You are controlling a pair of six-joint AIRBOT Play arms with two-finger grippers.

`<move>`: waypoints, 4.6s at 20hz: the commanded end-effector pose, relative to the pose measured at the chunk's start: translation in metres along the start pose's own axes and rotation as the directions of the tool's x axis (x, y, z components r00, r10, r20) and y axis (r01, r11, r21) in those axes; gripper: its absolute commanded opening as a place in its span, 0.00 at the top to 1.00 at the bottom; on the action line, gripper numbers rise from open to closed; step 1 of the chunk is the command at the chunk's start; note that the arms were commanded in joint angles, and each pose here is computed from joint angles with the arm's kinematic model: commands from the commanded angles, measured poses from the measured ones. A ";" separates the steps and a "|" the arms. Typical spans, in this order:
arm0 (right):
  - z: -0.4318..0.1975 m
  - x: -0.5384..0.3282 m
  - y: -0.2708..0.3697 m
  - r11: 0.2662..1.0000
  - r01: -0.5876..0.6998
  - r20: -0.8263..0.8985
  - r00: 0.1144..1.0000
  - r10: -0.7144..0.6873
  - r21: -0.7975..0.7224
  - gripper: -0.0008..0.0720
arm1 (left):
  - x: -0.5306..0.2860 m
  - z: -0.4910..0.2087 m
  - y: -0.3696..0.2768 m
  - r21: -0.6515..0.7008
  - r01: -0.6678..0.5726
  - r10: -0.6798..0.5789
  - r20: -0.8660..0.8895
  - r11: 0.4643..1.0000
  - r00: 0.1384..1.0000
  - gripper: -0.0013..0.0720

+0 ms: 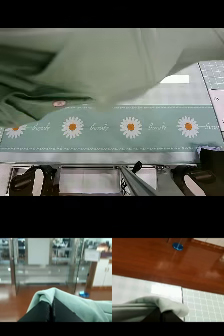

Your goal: Fold the shirts.

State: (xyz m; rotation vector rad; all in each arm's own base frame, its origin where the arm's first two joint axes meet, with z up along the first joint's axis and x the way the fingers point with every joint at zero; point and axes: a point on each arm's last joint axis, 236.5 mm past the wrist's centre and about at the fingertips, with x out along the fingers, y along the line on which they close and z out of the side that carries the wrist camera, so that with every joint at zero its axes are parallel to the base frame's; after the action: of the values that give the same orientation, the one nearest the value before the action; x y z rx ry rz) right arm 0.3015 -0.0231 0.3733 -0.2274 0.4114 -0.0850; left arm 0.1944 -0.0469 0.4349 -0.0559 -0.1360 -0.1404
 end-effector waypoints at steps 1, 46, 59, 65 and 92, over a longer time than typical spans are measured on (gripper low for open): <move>-0.027 -0.013 -0.003 1.000 0.002 -0.111 0.994 -0.002 0.002 0.97 | -0.007 -0.055 -0.010 0.003 0.040 -0.038 -0.213 0.999 0.976 0.95; -0.312 0.267 0.194 0.924 -0.241 -0.772 0.508 0.382 0.298 0.97 | 0.046 -0.355 0.004 -0.571 -0.300 -0.381 -0.775 0.764 0.505 0.29; -0.313 0.261 0.201 0.909 -0.283 -0.775 0.480 0.412 0.307 0.97 | 0.063 -0.497 -0.115 -0.500 -0.128 -0.426 -0.825 0.857 0.372 0.22; -0.312 0.262 0.200 0.909 -0.294 -0.773 0.485 0.409 0.296 0.97 | 0.129 -0.458 -0.088 -0.395 0.002 -0.348 -0.807 0.919 0.478 0.22; -0.311 0.265 0.199 0.911 -0.293 -0.767 0.498 0.405 0.291 0.97 | 0.082 -0.511 -0.125 -0.341 0.145 -0.367 -0.902 0.929 0.229 0.95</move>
State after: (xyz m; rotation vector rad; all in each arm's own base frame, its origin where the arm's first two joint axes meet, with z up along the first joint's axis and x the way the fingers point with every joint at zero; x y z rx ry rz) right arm 0.4247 0.0742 -0.0528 0.0527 1.3949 0.2103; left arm 0.3203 -0.2099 -0.0535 -0.1329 1.1865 -0.5113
